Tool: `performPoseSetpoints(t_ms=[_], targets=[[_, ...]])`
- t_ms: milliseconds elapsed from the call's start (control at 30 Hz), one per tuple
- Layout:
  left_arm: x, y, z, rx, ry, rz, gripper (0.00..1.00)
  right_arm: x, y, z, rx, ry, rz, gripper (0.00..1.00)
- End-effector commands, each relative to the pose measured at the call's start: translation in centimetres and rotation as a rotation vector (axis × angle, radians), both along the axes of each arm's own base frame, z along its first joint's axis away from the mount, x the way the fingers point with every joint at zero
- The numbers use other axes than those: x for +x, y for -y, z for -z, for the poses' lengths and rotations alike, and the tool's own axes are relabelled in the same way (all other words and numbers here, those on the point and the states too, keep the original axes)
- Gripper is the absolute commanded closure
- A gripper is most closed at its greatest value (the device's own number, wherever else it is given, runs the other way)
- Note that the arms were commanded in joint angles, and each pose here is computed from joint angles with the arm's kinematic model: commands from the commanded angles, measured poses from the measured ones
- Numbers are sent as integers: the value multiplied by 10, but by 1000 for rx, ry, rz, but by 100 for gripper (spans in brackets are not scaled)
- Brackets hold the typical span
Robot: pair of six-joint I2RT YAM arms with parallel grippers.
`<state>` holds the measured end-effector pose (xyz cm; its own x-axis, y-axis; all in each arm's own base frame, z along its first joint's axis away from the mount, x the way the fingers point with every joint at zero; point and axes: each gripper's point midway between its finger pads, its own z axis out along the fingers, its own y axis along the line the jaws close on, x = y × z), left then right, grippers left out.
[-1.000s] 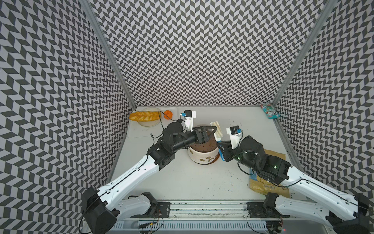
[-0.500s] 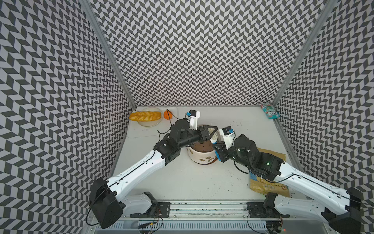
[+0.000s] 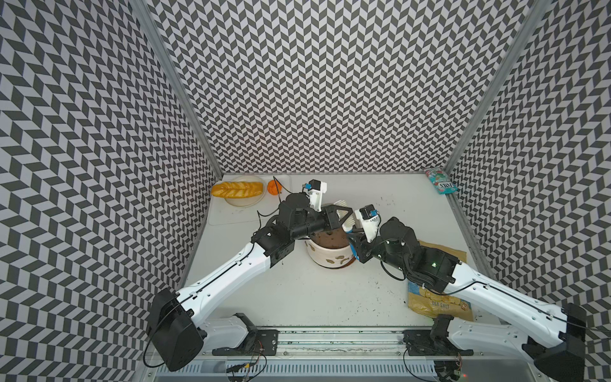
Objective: Scrub the dried mud off the ceramic pot
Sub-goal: Pick up the brush from the center of the board.
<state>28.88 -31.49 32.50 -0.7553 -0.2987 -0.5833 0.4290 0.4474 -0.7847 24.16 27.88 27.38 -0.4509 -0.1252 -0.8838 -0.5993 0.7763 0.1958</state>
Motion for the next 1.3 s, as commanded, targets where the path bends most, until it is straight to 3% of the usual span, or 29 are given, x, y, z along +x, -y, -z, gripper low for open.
performPoseSetpoints(t_ms=[0, 200, 467, 800, 1033, 1100, 1267], targets=[[11, -11, -11, -15, 16, -28, 74, 6, -5, -15, 38, 71, -8, 62], [26, -28, -10, -56, -33, -54, 75, 3, -5, -16, -1, 142, -48, 35], [36, -39, -17, -137, -126, -131, 74, 13, 12, -16, -80, 312, 123, 25], [40, -43, -23, -164, -170, -172, 74, 20, 12, -6, -294, 451, 268, 27], [40, -38, -19, -171, -193, -154, 74, 19, -13, 8, -350, 457, 242, 28], [39, -39, -18, -166, -191, -155, 74, 26, 8, -1, -450, 512, 377, 40], [38, -38, -13, -157, -199, -149, 74, 32, 9, 1, -517, 535, 430, 58]])
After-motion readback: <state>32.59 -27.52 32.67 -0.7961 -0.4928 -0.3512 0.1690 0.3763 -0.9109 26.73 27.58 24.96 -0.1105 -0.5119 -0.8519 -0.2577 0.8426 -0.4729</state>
